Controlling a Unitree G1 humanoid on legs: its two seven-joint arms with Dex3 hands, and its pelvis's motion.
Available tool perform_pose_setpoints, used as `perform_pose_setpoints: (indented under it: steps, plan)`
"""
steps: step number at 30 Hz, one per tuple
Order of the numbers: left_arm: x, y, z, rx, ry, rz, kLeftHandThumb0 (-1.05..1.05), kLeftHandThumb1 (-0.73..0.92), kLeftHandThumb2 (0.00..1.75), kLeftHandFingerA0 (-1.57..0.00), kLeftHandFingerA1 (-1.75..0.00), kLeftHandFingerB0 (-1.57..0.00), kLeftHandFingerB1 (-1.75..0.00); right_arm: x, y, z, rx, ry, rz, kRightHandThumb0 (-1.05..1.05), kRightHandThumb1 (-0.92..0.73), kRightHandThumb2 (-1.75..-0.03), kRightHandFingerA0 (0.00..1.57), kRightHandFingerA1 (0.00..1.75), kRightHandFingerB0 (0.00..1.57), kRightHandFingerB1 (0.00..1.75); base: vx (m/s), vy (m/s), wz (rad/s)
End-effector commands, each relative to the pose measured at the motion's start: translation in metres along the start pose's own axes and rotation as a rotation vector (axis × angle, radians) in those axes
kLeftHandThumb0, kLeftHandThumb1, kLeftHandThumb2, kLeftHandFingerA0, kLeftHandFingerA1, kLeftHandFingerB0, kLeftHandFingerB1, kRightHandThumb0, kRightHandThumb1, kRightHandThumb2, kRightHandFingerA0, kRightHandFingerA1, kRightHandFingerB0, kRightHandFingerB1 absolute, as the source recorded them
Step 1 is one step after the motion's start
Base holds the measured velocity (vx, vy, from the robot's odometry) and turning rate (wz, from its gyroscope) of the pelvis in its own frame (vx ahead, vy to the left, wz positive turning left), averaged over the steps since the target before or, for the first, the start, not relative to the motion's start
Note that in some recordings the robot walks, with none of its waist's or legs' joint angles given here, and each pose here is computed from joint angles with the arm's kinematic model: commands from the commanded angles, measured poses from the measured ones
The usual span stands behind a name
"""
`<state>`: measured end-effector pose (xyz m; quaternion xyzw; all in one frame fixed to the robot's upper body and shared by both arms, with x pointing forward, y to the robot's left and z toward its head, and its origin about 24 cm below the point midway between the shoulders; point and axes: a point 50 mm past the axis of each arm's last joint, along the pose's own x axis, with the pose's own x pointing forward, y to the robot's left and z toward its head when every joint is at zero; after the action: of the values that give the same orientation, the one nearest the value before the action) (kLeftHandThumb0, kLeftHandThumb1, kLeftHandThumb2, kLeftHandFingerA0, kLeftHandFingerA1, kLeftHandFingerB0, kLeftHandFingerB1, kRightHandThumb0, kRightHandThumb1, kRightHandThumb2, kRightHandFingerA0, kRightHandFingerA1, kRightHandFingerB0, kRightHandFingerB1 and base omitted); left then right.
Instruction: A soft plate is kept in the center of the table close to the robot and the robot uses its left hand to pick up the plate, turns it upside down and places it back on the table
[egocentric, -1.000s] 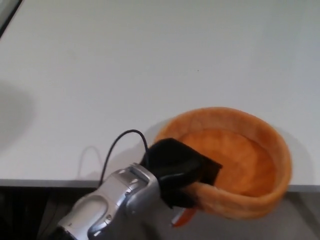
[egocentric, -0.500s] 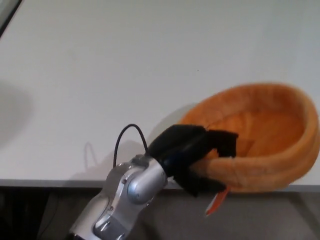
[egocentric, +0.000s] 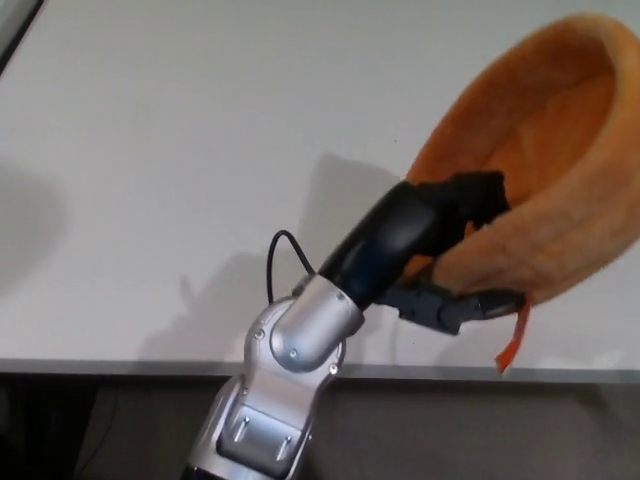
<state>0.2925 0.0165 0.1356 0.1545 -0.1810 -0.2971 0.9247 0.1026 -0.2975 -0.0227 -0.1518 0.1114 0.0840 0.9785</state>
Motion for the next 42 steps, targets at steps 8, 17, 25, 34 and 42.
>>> perform_pose_setpoints:
  steps: [8, 17, 25, 34, 42]
  plan:
    - [0.013, 0.017, 0.024, -1.484, -0.210, 0.318, -0.19, 0.58, 0.82, -0.91, -1.75, -0.53, -1.75, 0.002, -0.005, 0.001, -0.014, 0.041, 0.014, -0.60, -0.90, -0.67, 0.41, 0.46, 0.27, 0.34, 0.00, 0.000, 0.00]
    - [-0.002, 0.032, -0.002, -1.807, -0.325, 0.565, -0.18, 0.57, 0.79, -0.93, -1.75, -0.52, -1.75, 0.002, -0.006, 0.001, -0.030, 0.033, 0.009, -0.63, -0.88, -0.67, 0.44, 0.47, 0.29, 0.33, 0.00, 0.000, 0.00]
    - [-0.015, 0.020, -0.024, -1.934, -0.321, 0.731, -0.17, 0.59, 0.76, -0.91, -1.75, -0.46, -1.75, 0.002, -0.004, 0.001, -0.033, 0.037, 0.013, -0.61, -0.88, -0.67, 0.44, 0.47, 0.28, 0.33, 0.00, 0.000, 0.00]
    - [-0.024, 0.013, -0.045, -2.055, -0.272, 0.923, -0.14, 0.66, 0.67, -0.91, -1.75, -0.33, -1.75, 0.003, -0.006, 0.001, -0.050, 0.036, 0.016, -0.62, -0.88, -0.67, 0.44, 0.46, 0.27, 0.33, 0.00, 0.000, 0.00]
    - [-0.031, 0.015, -0.064, -2.065, -0.038, 1.148, -0.11, 0.66, 0.73, -0.90, -1.75, -0.29, -0.55, 0.004, -0.005, 0.001, -0.041, 0.041, 0.020, -0.64, -0.88, -0.66, 0.44, 0.47, 0.27, 0.33, 0.00, 0.000, 0.00]
